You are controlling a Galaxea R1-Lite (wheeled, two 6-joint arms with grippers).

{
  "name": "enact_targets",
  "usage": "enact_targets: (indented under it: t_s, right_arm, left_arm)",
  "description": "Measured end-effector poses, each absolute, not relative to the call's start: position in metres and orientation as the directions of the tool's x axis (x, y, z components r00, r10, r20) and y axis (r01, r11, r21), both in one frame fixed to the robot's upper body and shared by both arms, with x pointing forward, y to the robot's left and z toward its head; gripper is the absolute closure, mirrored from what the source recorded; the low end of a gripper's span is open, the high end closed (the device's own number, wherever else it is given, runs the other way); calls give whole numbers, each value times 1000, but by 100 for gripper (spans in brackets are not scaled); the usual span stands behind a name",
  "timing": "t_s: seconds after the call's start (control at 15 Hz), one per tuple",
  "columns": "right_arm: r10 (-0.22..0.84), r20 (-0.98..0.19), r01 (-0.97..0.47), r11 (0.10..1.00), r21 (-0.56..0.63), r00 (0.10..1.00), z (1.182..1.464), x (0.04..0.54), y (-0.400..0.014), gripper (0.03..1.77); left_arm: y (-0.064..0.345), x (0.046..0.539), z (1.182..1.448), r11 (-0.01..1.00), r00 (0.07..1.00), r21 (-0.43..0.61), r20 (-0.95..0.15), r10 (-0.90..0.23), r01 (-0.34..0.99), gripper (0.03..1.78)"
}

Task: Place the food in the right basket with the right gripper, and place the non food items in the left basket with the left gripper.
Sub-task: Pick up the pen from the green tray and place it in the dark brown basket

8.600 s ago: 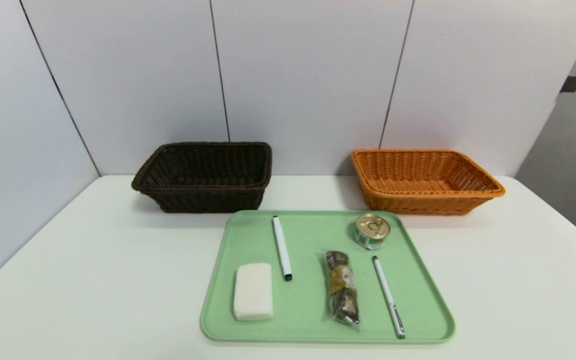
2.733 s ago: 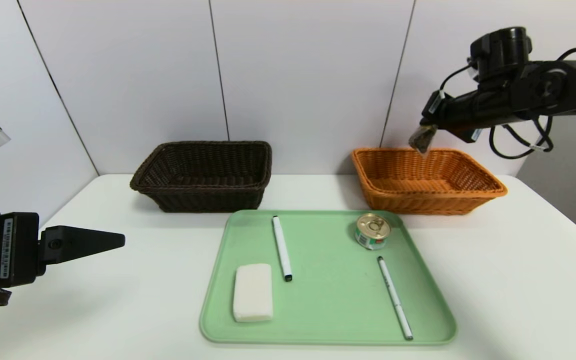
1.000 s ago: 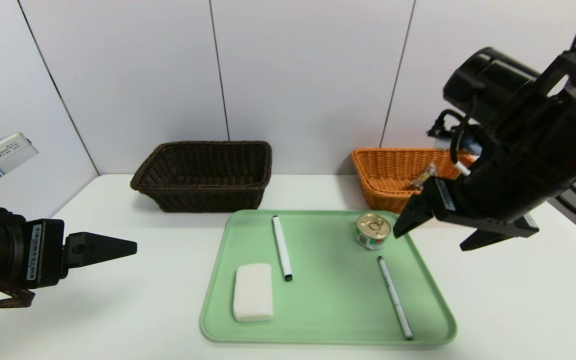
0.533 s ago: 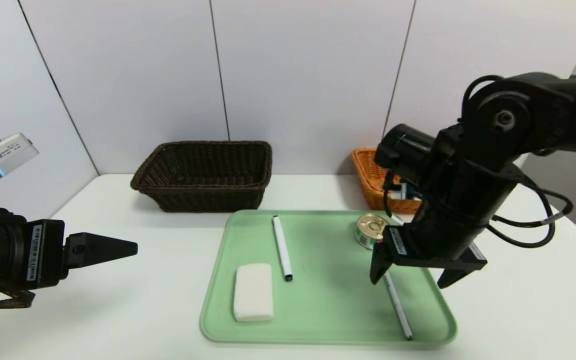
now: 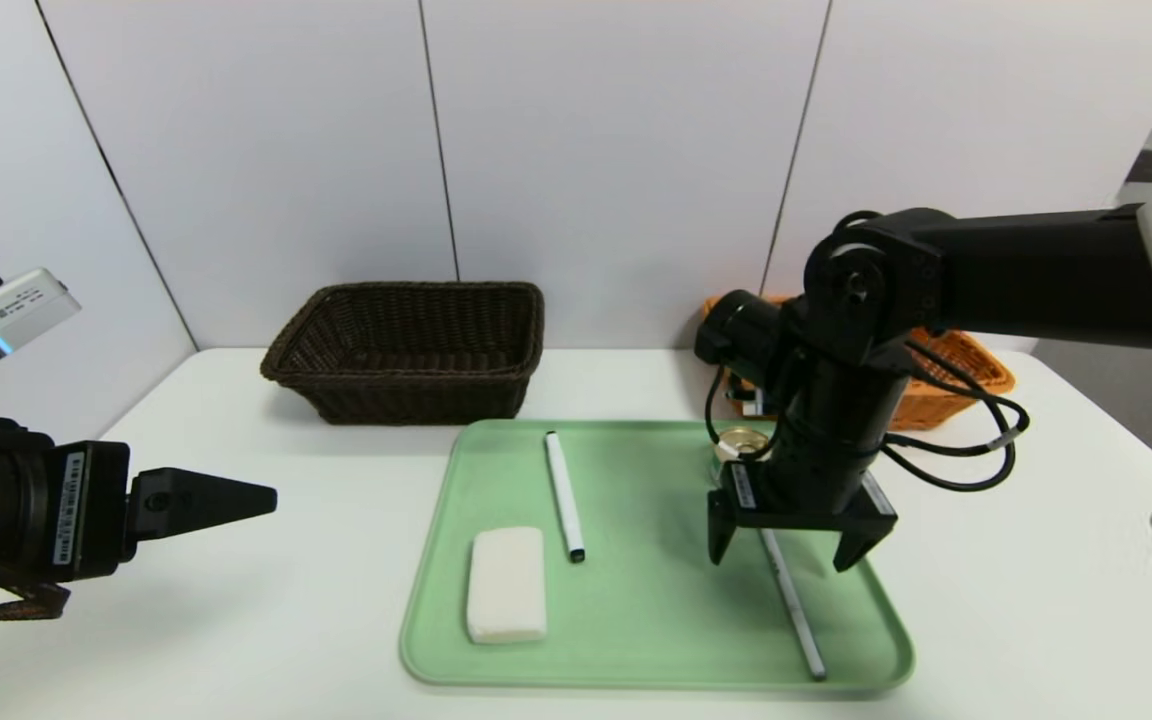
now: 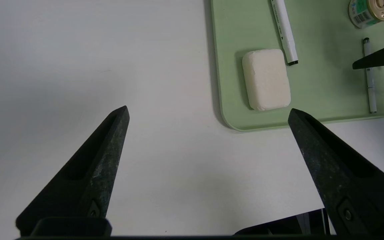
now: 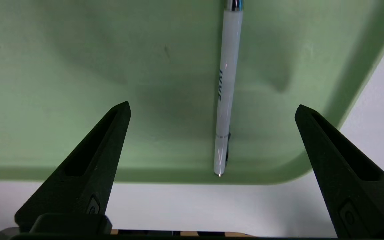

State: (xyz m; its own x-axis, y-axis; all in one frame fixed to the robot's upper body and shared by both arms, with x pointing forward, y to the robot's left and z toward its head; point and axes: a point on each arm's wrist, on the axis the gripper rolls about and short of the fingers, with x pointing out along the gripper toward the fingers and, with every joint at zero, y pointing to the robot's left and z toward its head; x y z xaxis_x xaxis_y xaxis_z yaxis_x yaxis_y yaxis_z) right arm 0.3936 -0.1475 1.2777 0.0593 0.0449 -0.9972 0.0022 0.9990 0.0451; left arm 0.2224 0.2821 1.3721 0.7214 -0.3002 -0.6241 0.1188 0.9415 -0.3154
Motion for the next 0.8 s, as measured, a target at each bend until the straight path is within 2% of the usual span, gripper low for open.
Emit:
enact_targets:
  t_s: [0.47,0.8]
  right_arm:
    - [8,-1000,-3,1000,8,-3,1260,400,-145,10]
    - [5,-1000,-6,1000,5,-9,1259,400,-145,10]
  left_arm:
    - [283,221,1371,942,720,-315,-626,-299,118,12]
    - [283,221,1371,942,721,-315,-625,-300,118,12]
